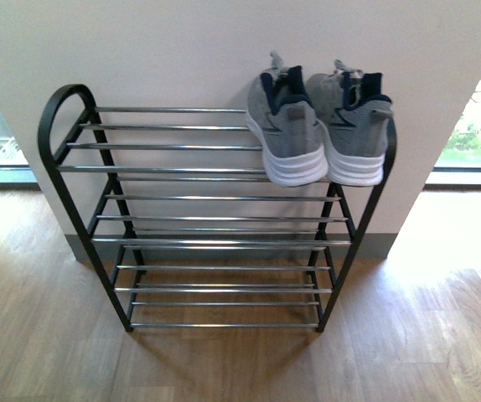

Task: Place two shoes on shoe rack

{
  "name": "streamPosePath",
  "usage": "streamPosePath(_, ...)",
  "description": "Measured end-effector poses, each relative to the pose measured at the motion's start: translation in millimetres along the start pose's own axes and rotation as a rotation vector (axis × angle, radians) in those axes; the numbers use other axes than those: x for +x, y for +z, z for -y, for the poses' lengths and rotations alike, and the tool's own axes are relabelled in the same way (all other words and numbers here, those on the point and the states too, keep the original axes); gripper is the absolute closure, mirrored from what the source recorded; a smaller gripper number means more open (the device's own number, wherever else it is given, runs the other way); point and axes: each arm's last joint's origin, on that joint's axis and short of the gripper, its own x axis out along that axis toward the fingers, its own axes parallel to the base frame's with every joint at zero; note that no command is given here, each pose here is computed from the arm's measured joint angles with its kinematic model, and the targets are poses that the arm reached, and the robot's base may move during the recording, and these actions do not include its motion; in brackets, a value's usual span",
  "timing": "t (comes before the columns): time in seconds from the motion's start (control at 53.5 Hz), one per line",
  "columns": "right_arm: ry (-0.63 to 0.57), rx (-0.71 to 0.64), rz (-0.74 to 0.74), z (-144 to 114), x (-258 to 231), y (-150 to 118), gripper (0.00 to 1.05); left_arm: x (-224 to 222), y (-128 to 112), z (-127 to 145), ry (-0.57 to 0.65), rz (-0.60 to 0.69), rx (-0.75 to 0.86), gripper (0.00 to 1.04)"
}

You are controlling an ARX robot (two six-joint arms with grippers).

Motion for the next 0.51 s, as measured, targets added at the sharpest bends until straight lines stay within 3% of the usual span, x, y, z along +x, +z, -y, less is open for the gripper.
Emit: streamPosePath(0.505,-0.002,0.002,-0.001,0.0,0.0,-0.1,0.09,0.0,0.0,0.0,-0.002,0.0,0.001,0.09)
